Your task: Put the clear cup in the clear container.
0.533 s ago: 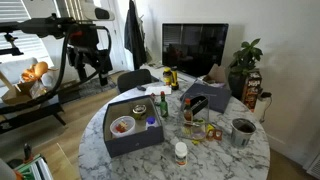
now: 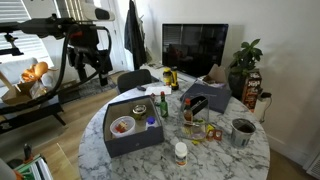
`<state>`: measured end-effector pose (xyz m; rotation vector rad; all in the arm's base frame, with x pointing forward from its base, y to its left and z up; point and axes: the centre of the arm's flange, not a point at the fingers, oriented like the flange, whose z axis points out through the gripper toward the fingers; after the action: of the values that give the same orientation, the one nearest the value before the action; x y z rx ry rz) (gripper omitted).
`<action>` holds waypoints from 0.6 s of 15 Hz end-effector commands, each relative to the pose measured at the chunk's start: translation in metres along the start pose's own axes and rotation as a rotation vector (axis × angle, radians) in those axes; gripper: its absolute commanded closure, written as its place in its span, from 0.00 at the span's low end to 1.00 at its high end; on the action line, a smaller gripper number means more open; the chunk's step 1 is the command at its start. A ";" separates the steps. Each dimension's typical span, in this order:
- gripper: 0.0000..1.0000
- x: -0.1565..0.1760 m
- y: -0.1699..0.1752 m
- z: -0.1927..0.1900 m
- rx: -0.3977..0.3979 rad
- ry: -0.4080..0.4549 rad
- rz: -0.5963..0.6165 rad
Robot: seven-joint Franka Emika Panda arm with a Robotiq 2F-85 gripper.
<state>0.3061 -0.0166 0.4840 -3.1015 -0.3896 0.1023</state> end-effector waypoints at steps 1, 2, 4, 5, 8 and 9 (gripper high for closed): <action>0.00 0.000 0.000 0.000 0.000 0.000 0.000; 0.00 0.012 -0.003 0.013 0.002 -0.038 0.010; 0.00 0.035 -0.012 0.057 0.018 -0.112 0.002; 0.00 0.042 -0.018 0.080 0.023 -0.143 0.008; 0.00 0.060 -0.045 0.133 0.002 -0.233 -0.002; 0.00 0.064 -0.050 0.139 -0.015 -0.270 -0.025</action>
<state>0.3258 0.0208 0.3828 -3.0890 -0.4045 0.3771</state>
